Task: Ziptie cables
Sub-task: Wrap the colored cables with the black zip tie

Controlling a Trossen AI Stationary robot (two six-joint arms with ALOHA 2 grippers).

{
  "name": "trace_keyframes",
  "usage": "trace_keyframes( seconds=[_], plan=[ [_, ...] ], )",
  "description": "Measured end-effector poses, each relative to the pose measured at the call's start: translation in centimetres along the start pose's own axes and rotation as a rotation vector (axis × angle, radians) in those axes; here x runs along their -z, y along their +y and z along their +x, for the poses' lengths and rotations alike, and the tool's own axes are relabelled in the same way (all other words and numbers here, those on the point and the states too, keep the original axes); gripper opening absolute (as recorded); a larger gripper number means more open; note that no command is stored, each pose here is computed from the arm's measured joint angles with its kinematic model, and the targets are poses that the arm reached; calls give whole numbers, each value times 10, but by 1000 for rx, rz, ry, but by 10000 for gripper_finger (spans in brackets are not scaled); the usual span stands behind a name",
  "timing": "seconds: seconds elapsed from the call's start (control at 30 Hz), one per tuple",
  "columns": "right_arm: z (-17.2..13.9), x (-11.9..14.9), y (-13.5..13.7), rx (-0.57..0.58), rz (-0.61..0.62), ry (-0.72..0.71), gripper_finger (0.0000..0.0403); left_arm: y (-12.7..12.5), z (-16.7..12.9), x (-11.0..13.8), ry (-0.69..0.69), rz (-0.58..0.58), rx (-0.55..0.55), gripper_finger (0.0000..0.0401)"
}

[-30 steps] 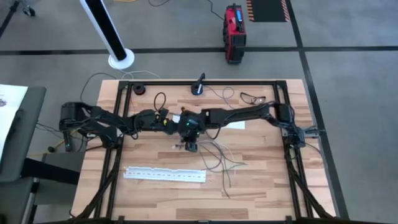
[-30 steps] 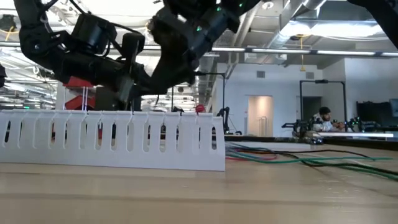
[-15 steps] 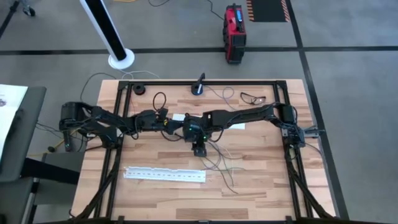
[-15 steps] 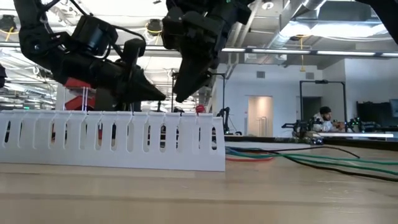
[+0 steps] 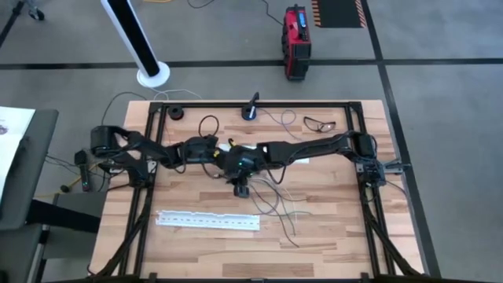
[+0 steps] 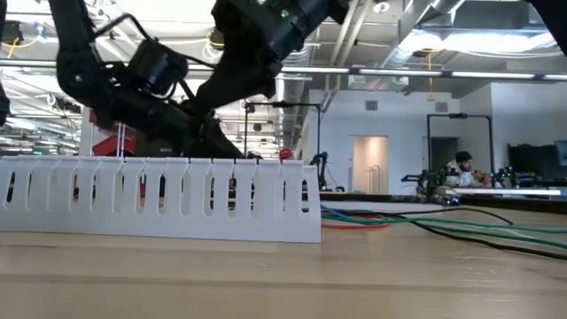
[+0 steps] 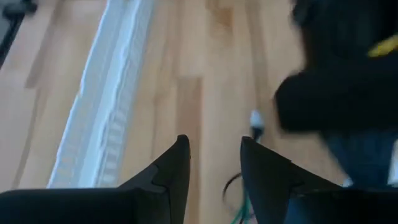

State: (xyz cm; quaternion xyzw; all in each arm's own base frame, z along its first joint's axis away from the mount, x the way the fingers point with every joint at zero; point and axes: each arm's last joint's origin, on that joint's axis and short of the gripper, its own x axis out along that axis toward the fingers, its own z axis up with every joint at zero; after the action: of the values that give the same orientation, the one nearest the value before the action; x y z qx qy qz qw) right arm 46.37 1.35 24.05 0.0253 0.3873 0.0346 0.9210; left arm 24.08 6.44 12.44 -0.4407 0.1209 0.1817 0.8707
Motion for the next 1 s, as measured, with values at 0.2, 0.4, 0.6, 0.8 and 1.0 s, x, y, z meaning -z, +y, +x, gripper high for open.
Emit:
trace_keyframes(
  seconds=[0.2, 0.4, 0.6, 0.8, 1.0],
  plan=[
    [12, 3, -11, 39, 25, 37, 132, 11, 7, -3, 39, 4, 9, 0],
    [29, -8, -14, 42, 16, 102, 132, 23, 2, -3, 101, 11, 6, 0],
    [49, -9, -15, 18, -5, 176, 132, 29, -1, -5, 97, 17, 5, 0],
    [78, -5, -2, 10, -36, 236, 132, 28, 0, -8, 112, 55, 28, 0],
    [89, -5, -1, 46, -94, 276, 132, 35, -2, -7, 163, 80, 2, 0]
  ],
)
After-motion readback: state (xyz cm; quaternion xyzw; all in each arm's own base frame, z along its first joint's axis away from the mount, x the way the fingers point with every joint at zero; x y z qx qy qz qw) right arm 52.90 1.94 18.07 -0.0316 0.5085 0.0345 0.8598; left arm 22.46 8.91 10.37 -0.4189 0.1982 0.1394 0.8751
